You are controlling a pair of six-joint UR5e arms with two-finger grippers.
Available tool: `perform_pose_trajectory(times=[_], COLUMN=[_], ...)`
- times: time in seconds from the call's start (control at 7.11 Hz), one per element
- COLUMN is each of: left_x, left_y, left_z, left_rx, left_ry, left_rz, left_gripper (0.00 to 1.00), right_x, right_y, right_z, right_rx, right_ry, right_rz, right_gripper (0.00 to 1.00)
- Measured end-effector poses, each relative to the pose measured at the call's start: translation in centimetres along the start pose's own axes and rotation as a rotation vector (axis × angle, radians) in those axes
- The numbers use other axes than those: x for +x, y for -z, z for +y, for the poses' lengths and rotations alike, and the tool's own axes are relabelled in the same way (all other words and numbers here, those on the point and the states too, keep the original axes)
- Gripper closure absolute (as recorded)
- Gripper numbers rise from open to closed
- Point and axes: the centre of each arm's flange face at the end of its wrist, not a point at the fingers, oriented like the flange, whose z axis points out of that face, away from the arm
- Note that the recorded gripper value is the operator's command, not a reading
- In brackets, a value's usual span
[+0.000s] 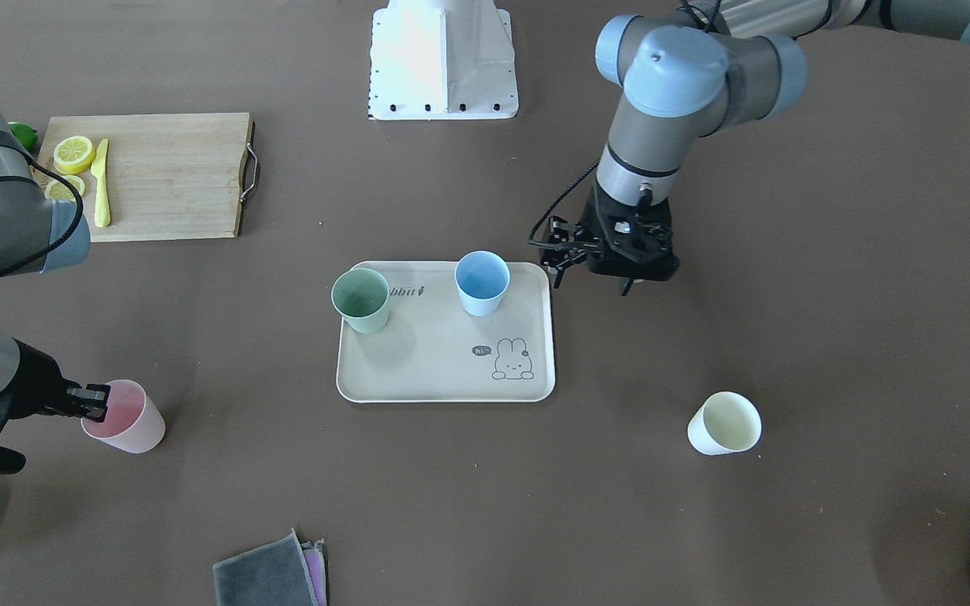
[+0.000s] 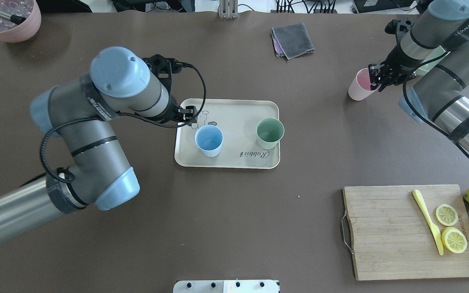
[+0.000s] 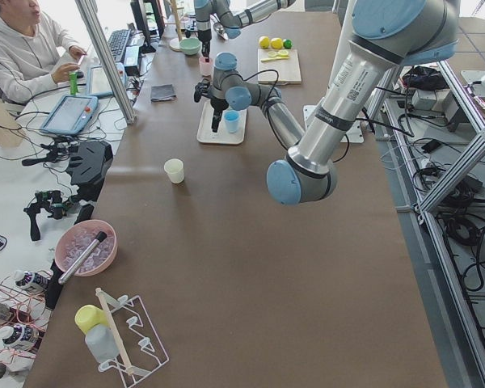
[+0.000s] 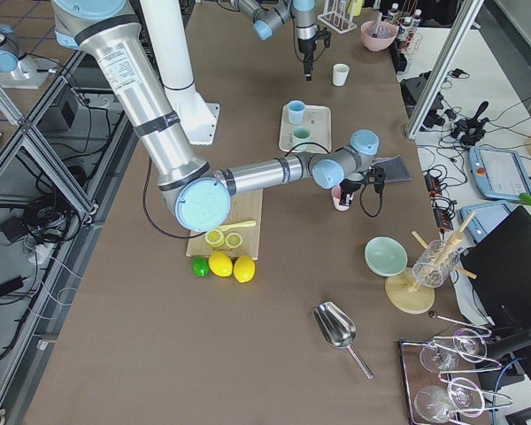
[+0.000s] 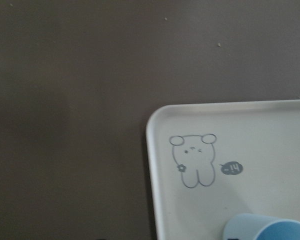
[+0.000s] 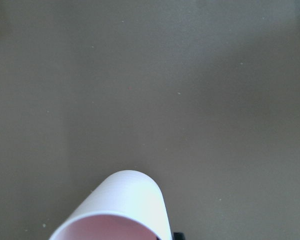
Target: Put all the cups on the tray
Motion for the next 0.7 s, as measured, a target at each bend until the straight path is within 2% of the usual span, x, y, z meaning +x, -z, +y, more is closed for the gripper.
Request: perform_pose_trajectory(times=[0.28,0.42,0.7], left_x=[-10.1,-13.6,-17.5], left_y=[0.8,-0.3,-3.1], left_z=[-4.5,-6.3,-9.2], left_rx=[0.006,0.009,0.02], left_ry=[0.031,0.062,0.096], left_rz=[-0.077,-0.102,-0.102], left_gripper=[0.02,0.02,0.02], right_x=[-3.1,-6.6,-14.7], right_y=[1.1,1.9,2.3], right_z=[-0.3,-0.2,1.9], right_rx=[0.011,0.016,0.0], right_ry=[-0.022,-0.046,-0.077], right_rz=[-0.028,-0.055,-0.11], right_gripper=[1.0,1.0,1.0])
